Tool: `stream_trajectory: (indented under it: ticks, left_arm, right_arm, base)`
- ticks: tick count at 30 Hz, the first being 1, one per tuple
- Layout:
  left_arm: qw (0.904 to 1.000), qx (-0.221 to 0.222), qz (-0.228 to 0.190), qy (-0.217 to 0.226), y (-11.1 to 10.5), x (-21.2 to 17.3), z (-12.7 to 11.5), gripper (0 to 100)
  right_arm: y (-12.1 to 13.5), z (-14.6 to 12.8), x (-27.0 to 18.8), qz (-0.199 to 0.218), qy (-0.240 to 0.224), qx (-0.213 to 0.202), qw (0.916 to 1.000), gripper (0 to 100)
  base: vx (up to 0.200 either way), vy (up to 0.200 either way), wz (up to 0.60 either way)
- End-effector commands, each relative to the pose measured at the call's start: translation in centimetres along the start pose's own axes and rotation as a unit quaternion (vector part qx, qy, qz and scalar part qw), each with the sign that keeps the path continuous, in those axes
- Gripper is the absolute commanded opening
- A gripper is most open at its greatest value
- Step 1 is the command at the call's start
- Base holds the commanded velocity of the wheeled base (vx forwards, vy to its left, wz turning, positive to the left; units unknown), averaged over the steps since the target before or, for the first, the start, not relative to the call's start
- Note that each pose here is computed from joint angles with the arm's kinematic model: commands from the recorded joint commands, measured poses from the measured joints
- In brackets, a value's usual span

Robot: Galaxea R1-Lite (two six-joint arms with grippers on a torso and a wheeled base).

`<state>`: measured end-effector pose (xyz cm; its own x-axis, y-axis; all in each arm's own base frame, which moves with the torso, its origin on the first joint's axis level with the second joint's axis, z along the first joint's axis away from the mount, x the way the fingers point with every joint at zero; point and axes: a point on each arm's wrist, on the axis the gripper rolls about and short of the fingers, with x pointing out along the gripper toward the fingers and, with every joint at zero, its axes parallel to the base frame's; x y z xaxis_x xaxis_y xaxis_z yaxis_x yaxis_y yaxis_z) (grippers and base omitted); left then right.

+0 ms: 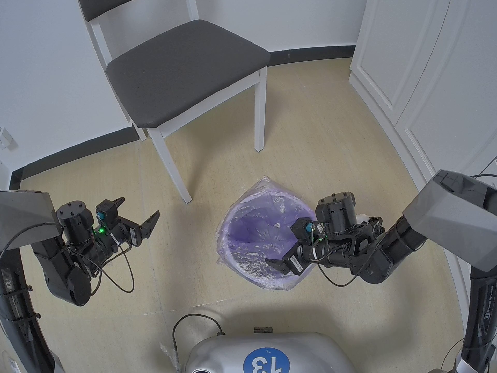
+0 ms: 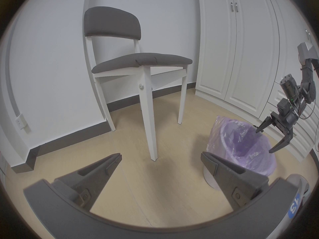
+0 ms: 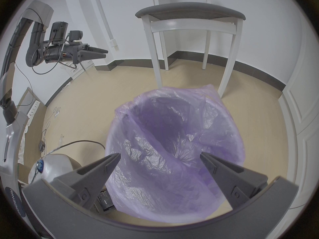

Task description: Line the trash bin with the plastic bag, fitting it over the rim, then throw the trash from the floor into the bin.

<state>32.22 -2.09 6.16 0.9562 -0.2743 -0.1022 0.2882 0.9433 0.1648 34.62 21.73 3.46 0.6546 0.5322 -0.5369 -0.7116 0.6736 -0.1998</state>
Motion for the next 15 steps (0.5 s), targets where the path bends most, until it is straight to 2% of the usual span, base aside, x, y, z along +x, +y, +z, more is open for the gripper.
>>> stream_trajectory:
  ticks: [1, 4, 5, 15]
  left_arm:
    - [1.0000, 0.000, 0.005, -0.003, 0.3, 0.2, -0.3, 100]
    - [1.0000, 0.002, 0.004, -0.001, 0.3, 0.2, -0.4, 100]
    - [1.0000, 0.002, 0.004, -0.001, 0.3, 0.2, -0.4, 100]
    - [0.9999, 0.006, 0.007, 0.014, 0.5, 0.9, -1.8, 100]
  right_arm:
    - [0.5, -1.0, 0.8, 0.008, 0.015, 0.000, 0.9999, 100]
    - [0.7, -1.3, 1.3, 0.011, 0.019, -0.001, 0.9998, 100]
    - [0.7, -1.4, 1.4, 0.010, 0.020, -0.001, 0.9997, 0]
    - [0.7, -1.0, 0.7, 0.005, 0.002, -0.007, 1.0000, 0]
  base:
    - [0.000, 0.000, 0.00]
    - [0.000, 0.000, 0.00]
    - [0.000, 0.000, 0.00]
    - [0.000, 0.000, 0.00]
